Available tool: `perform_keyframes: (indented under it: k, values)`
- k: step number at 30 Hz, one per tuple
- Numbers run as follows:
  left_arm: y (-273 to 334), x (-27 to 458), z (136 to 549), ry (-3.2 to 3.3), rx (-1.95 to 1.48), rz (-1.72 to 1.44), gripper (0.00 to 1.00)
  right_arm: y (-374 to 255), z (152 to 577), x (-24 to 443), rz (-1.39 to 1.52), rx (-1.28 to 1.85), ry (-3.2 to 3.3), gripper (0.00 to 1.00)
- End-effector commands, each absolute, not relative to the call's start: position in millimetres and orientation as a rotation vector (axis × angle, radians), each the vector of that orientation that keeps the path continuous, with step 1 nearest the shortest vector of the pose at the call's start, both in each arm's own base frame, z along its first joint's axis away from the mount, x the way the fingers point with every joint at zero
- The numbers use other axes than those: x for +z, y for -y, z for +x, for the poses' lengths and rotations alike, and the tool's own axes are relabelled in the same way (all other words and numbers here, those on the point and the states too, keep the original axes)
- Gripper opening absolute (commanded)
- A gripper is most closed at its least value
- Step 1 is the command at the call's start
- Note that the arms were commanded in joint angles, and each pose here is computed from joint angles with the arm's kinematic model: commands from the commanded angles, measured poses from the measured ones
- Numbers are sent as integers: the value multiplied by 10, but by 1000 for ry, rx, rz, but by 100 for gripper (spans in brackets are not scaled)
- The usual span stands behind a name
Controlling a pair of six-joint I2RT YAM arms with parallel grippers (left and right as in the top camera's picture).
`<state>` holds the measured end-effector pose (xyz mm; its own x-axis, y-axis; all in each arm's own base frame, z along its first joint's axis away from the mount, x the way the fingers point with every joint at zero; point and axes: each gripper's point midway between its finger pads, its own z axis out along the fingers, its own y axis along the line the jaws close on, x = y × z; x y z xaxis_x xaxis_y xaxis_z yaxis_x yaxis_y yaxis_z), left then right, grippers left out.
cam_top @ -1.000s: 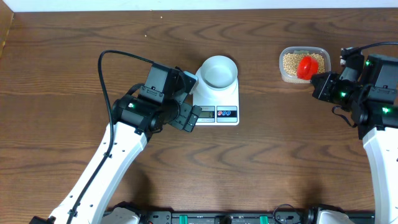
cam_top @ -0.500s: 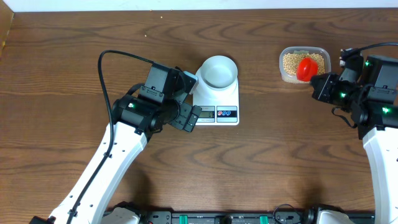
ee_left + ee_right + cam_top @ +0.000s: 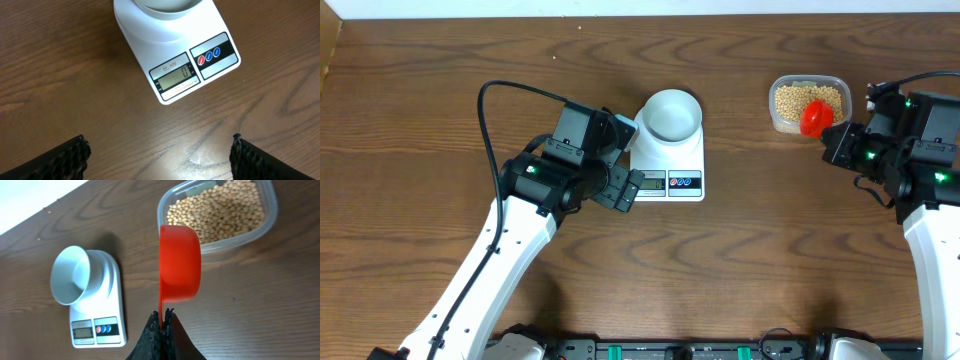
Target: Scoop item into bowl and weigh 50g on scale
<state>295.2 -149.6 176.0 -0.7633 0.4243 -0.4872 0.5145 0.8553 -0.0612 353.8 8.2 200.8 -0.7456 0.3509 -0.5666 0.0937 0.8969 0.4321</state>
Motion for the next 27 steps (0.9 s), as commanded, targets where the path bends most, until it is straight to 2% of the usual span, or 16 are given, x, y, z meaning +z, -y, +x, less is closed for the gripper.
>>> perform_keyframes:
  k: [1,14,27]
  values:
    - [1467,1726,2954,-2575,-248,687,91,73,3565,2042,333,403,-2373,1]
    - [1467,1726,2955,-2575,-247,686,92,127,3632,2063,323,364,-2350,1]
    - [1467,1726,2954,-2575,-248,687,92,142,3687,2165,190,304,-2323,1]
